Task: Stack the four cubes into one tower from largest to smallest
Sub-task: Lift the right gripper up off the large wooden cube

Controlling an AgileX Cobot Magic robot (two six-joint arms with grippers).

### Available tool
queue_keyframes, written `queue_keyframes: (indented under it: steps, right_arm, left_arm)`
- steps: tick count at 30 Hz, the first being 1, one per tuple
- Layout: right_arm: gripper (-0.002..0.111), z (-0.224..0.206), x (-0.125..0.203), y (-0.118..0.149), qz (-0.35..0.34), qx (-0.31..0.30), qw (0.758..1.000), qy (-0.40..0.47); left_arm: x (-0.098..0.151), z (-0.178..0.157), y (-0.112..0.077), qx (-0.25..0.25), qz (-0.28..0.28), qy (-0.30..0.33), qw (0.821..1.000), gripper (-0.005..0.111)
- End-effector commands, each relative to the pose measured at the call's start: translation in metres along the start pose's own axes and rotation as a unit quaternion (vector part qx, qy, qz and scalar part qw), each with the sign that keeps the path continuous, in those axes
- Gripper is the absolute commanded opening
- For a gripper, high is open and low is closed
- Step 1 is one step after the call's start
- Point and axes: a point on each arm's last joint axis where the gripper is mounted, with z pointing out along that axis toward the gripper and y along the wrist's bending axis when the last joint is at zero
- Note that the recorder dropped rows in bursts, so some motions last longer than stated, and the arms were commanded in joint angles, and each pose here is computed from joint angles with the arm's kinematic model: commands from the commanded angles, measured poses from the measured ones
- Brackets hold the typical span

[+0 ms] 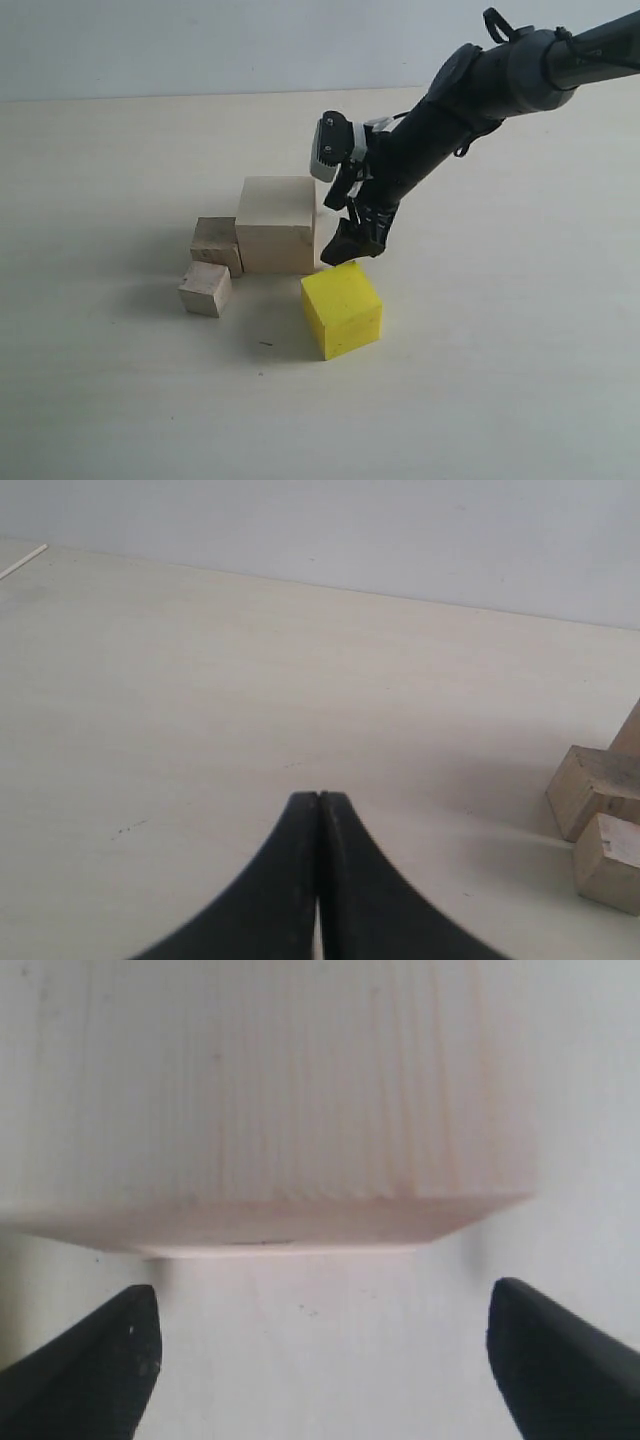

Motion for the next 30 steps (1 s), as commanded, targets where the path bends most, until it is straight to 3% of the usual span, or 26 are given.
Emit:
queue_keyframes:
  steps: [1,12,21,23,30]
  right_arm:
    - [0.083,-0.018,-0.01,-0.002,-0.014,0.025,1.0,-0.003]
    - [0.081,-0.039,-0.016,0.0,0.045,0.042,0.998,0.021]
    - [0.076,-0.041,-0.016,0.006,0.091,0.014,0.995,0.031]
    - [0.068,-0.041,-0.015,0.008,0.099,0.006,0.994,0.04]
    - [0.023,-0.048,-0.016,0.019,0.137,-0.04,0.988,0.057]
  left_arm:
    - [0.0,0.0,0.0,-0.001,0.005,-0.005,1.0,0.0]
    - [0.0,0.0,0.0,-0.001,0.005,-0.005,1.0,0.0]
    - [0.0,0.0,0.0,-0.001,0.005,-0.005,1.0,0.0]
    - [0.0,0.0,0.0,-0.001,0.005,-0.005,1.0,0.0]
    - [0.0,0.0,0.0,-0.001,0.005,-0.005,1.0,0.0]
